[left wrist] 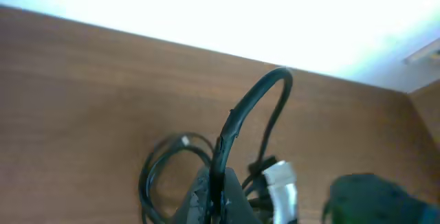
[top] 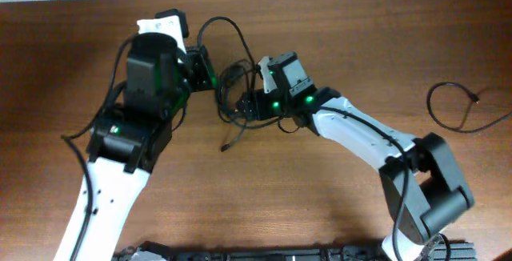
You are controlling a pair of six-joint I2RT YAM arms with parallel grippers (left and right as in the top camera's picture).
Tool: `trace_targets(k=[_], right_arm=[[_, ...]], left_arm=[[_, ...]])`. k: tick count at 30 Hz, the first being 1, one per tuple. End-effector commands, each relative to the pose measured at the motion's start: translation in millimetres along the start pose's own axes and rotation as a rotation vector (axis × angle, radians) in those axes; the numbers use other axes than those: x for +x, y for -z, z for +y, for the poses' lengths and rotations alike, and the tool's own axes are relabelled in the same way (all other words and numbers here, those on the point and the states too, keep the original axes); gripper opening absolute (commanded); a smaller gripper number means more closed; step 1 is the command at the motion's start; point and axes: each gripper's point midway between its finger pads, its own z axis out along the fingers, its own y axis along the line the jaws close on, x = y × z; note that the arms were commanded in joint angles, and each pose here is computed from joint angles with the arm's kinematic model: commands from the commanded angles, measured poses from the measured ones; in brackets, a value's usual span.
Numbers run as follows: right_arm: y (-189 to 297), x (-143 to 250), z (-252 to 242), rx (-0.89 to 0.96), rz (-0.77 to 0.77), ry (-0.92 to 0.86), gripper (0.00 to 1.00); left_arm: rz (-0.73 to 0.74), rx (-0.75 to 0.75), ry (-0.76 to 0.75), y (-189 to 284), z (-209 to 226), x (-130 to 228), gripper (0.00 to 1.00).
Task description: Untangle cables
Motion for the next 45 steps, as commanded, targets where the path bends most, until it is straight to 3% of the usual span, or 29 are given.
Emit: trace_targets(k=[1, 2, 3, 4, 5, 6, 7, 16, 21, 28, 36, 39, 45], right_arm=[[-6.3, 7.1, -48.5, 0.249, -0.018, -0.119, 0.64], [0.7, 11.5, -70.6, 0.355, -0.027, -0.212, 0.63], [5.6, 14.2, -83.0, 0.400, -0.024, -0.244, 0.55], [11.3, 18.1, -96.7, 0.429, -0.003, -0.272, 0.33], [15.8, 21.3, -106.5, 0.448, 0.013, -0.295, 0.18], [20.9, 24.9, -117.2, 0.469, 0.030, -0.319, 0.07], [30.0, 30.6, -134.6, 0.504, 0.054, -0.361, 0.04], [100.7, 68.0, -239.2, 0.679, 0.154, -0.670, 0.04], [158.9, 98.5, -293.6, 0.731, 0.186, -0.867, 0.04], [234.8, 77.1, -315.9, 0.696, -0.013, -0.878, 0.04], [282.2, 100.2, -344.5, 0.686, -0.105, -1.044, 0.04], [277.3, 91.2, -336.9, 0.554, -0.135, -1.048, 0.04], [221.1, 45.5, -263.7, 0.251, -0.066, -0.849, 0.04]], left_arm=[[-0.139, -0.029, 0.028, 35.9, 3.8, -32.5, 0.00], [-0.175, -0.060, 0.035, 44.3, 11.0, -39.5, 0.00], [-0.193, -0.076, 0.041, 49.2, 15.8, -43.3, 0.00], [-0.211, -0.090, 0.051, 54.1, 22.3, -47.8, 0.00], [-0.220, -0.105, 0.059, 56.6, 28.6, -50.6, 0.00], [-0.225, -0.125, 0.069, 58.0, 36.5, -52.6, 0.00], [-0.227, -0.154, 0.082, 59.4, 47.2, -54.0, 0.00], [-0.226, -0.226, 0.164, 62.3, 72.5, -52.9, 0.00], [-0.327, -0.477, 0.202, 83.2, 126.1, -66.3, 0.00], [-0.350, -0.674, 0.321, 95.3, 207.3, -71.3, 0.00], [-0.312, -0.783, 0.410, 96.4, 267.4, -61.4, 0.00], [-0.287, -0.718, 0.428, 90.6, 265.8, -59.7, 0.00], [-0.051, -0.258, 0.461, 18.3, 206.2, -38.1, 0.00]])
